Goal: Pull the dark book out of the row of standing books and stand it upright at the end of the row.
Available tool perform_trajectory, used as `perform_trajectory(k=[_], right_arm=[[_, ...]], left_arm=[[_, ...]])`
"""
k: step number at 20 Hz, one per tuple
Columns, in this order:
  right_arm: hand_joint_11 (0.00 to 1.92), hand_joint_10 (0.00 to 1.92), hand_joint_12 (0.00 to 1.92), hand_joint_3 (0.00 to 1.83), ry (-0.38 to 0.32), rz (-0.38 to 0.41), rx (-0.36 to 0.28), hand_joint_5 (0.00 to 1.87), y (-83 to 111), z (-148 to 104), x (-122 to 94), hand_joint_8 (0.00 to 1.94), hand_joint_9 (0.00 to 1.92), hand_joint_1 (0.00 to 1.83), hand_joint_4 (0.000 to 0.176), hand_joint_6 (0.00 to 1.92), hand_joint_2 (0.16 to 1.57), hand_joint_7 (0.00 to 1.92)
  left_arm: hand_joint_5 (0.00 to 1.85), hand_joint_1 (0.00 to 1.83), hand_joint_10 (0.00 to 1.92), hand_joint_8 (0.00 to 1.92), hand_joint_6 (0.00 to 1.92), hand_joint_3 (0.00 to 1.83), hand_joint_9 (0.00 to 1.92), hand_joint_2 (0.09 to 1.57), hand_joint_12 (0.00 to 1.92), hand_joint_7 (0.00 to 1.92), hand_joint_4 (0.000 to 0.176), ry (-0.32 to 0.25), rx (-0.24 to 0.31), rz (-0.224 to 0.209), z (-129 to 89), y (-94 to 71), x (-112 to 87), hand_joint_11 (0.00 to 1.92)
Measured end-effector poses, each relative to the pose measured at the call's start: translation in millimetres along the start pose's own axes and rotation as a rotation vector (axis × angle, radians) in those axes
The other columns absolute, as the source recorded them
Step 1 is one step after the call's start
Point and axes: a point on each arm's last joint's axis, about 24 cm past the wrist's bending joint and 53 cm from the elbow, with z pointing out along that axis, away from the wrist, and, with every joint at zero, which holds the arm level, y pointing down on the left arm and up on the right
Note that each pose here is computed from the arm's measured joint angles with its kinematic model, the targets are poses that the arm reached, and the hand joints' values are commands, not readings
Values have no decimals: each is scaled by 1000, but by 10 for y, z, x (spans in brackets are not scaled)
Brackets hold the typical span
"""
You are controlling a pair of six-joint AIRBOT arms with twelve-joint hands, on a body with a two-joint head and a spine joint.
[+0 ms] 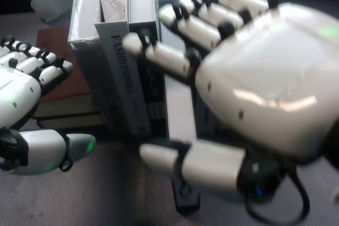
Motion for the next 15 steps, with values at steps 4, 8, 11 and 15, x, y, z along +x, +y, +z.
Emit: perform_trajectory(k=[4, 8, 11, 15], right_arm=[[0, 0, 0, 0, -11, 65, -97, 0, 87, 138, -94, 0, 0, 0, 0, 0, 1122, 0], [0, 0, 0, 0, -35, 103, -175, 0, 94, 239, -223, 0, 0, 0, 0, 0, 1123, 0], [0, 0, 0, 0, -64, 113, -214, 0, 54, 297, -337, 0, 0, 0, 0, 0, 1121, 0], [0, 0, 0, 0, -50, 190, -287, 0, 43, 330, -350, 0, 0, 0, 0, 0, 1124, 0]], left_arm=[[17, 0, 1, 3, 0, 0, 4, 1128, 3, 20, 0, -3, 1, 3, 0, -1, -6, 2], [23, 0, 0, 2, 1, 1, 3, 1133, 1, 23, 0, -5, 1, 4, 1, -1, -13, 1], [31, 0, 1, 2, 4, 2, 6, 1136, 4, 27, 0, -6, 1, 3, 1, -1, -14, 7], [23, 0, 1, 2, 0, 1, 2, 1135, 0, 20, 0, -7, 2, -1, -1, -6, -18, 0]])
